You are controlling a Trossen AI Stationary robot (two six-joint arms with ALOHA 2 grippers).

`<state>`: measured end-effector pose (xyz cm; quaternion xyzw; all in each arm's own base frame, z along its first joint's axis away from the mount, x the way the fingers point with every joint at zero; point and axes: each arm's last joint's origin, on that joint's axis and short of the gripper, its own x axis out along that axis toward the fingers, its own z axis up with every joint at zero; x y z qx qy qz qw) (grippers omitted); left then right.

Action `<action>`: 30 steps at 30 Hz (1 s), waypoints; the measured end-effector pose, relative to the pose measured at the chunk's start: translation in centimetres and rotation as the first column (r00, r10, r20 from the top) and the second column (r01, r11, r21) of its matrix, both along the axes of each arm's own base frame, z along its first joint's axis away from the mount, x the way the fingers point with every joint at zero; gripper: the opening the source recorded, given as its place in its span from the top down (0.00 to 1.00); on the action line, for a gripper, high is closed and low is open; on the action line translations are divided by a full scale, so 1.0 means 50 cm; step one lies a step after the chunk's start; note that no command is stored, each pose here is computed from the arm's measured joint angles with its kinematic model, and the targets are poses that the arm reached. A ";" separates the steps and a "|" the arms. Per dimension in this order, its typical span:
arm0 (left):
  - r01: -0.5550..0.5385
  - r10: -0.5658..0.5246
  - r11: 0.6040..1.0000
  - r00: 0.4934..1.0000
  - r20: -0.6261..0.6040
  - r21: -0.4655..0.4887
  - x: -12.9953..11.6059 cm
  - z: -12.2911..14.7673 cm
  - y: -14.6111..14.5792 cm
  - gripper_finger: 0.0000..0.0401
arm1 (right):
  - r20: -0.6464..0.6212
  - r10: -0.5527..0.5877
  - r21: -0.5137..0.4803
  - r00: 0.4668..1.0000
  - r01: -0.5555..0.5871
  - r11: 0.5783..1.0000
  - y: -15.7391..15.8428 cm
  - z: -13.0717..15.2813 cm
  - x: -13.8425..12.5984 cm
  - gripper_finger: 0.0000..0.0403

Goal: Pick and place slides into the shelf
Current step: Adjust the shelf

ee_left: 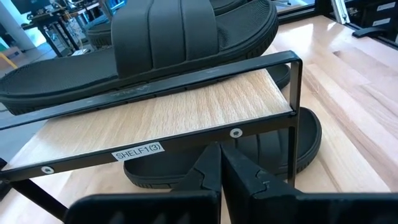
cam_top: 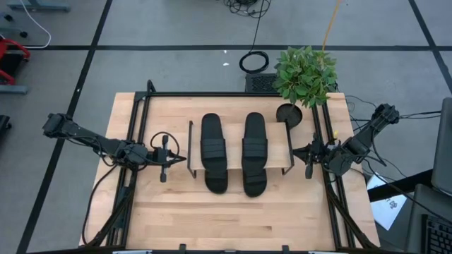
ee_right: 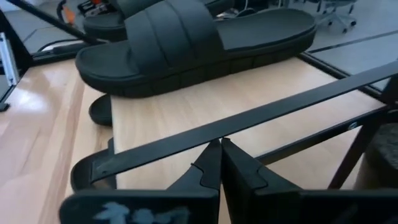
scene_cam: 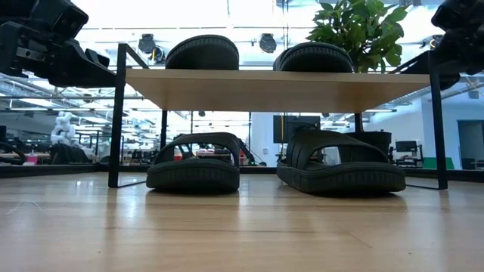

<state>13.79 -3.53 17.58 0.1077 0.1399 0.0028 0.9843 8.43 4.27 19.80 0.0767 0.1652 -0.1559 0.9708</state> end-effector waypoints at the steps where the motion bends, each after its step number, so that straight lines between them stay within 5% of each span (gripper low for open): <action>1: 0.001 -0.001 1.000 1.000 0.000 0.003 0.000 0.000 0.000 0.98 | 0.003 -0.007 -0.005 1.000 0.007 1.000 -0.001 0.000 0.000 1.00; 18: -0.042 0.042 0.998 0.999 -0.002 0.044 0.000 -0.001 0.003 0.99 | 0.023 0.020 -0.055 1.000 -0.019 0.998 -0.017 0.007 -0.018 1.00; 30: -0.065 0.062 0.994 0.998 0.026 0.092 0.001 0.005 0.005 0.99 | 0.165 0.100 -0.159 0.981 -0.074 0.985 -0.019 0.051 -0.022 1.00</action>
